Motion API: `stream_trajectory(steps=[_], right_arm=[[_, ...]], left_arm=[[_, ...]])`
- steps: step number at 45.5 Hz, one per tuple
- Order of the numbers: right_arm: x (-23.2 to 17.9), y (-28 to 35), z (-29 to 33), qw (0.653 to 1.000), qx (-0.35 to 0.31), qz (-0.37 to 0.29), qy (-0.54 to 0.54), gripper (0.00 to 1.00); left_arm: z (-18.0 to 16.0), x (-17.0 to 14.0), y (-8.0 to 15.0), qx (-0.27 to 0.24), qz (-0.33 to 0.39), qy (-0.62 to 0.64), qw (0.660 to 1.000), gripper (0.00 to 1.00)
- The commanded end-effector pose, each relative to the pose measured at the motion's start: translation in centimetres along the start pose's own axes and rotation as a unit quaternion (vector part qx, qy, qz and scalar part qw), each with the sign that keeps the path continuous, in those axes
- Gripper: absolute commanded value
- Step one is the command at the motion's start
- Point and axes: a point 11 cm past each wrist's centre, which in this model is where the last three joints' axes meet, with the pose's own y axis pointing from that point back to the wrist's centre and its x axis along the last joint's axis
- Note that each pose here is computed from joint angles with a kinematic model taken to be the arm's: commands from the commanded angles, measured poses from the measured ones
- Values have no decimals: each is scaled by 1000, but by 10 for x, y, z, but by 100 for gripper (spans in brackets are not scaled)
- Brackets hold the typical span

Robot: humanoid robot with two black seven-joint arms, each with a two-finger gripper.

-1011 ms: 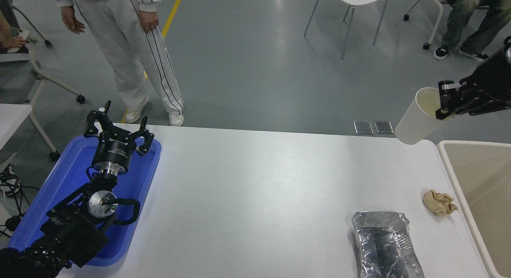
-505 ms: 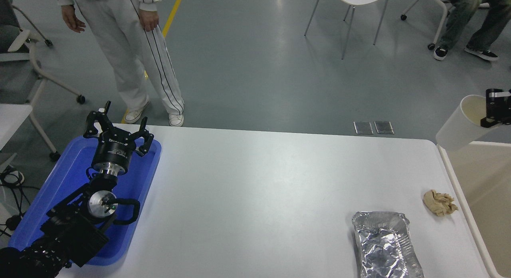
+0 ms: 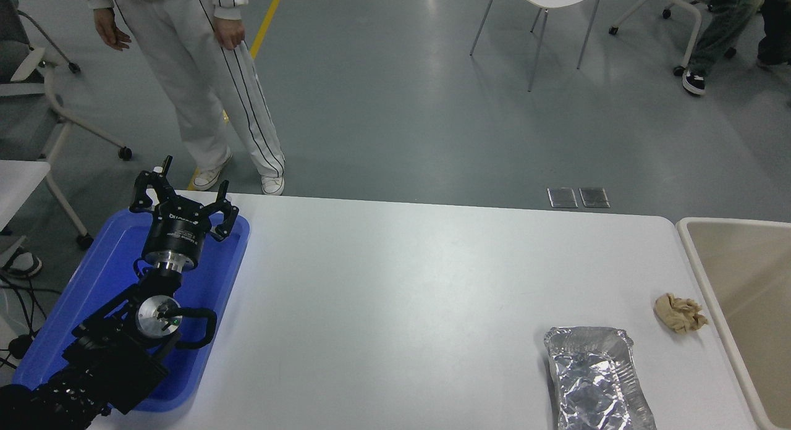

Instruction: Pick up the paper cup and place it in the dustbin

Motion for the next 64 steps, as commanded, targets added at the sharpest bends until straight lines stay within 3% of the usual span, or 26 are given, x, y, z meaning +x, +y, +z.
stream_trajectory(steps=[1,22,31,41,64], right_arm=[[-1,-12,37,999,-41,6,-22,0],[-32,-87,57,997,-26,-14,-72,0],[-50,-136,58,995,-14,43,-91,0],[-56,-166,53,990,-42,63,-121,0],[-74,-216,47,959,-86,193,-189,0]], left_arm=[[0,0,0,0,0,0,1000,100],[0,0,0,0,1,0,1000,100],[0,0,0,-1,1,0,1000,100],[0,0,0,-1,1,0,1000,100],[0,0,0,-1,1,0,1000,100]])
